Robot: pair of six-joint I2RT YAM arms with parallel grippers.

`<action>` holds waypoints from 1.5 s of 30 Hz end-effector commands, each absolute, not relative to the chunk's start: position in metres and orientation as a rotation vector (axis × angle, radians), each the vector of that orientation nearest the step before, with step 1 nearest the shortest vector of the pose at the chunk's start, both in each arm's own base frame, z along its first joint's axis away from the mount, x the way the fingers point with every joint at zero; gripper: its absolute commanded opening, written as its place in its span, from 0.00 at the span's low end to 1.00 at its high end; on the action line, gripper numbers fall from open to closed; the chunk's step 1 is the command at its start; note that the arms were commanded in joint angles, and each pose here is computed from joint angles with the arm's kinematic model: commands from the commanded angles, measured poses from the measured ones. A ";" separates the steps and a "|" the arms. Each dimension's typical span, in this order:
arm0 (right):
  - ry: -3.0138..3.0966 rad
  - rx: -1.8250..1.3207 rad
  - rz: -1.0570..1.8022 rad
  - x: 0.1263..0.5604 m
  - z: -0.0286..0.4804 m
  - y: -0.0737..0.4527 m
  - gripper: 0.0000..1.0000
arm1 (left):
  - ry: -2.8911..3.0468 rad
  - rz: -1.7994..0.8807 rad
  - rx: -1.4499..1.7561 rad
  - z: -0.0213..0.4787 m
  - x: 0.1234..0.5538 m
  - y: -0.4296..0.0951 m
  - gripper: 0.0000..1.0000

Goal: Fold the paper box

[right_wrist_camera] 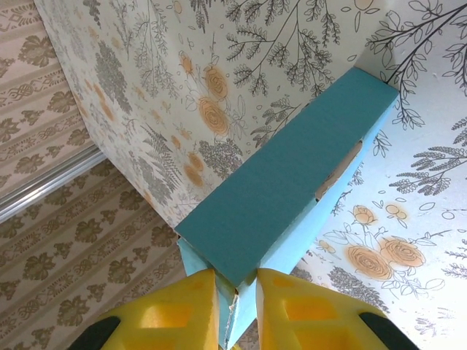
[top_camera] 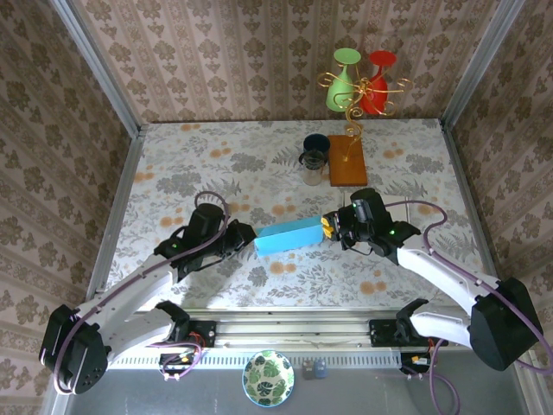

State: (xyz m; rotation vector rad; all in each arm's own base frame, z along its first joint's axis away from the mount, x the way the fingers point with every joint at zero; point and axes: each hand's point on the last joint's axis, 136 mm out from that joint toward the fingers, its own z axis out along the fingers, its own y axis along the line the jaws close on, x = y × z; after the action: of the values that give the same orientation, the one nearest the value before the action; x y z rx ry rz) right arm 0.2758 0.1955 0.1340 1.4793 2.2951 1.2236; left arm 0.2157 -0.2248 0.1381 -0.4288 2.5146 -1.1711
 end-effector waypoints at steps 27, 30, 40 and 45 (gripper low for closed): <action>2.822 1.008 1.192 0.177 0.092 0.184 0.34 | 2.448 -0.874 0.043 0.080 0.168 -0.231 0.20; 2.811 0.911 1.129 0.182 0.095 0.175 0.37 | 2.428 -0.858 0.030 0.097 0.175 -0.233 0.26; 2.638 0.673 0.706 0.217 0.149 0.102 0.58 | 2.332 -0.882 -0.005 0.150 0.225 -0.233 0.39; 2.466 0.699 0.155 0.220 0.188 0.019 1.00 | 2.274 -0.699 -0.031 0.182 0.273 -0.188 1.00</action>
State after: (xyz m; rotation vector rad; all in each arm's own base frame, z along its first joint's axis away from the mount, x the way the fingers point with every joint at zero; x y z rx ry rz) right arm 0.2358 0.0807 0.1811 0.7221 2.5017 0.6090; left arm 0.2586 -0.2061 0.1653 -0.1030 2.2925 -0.8005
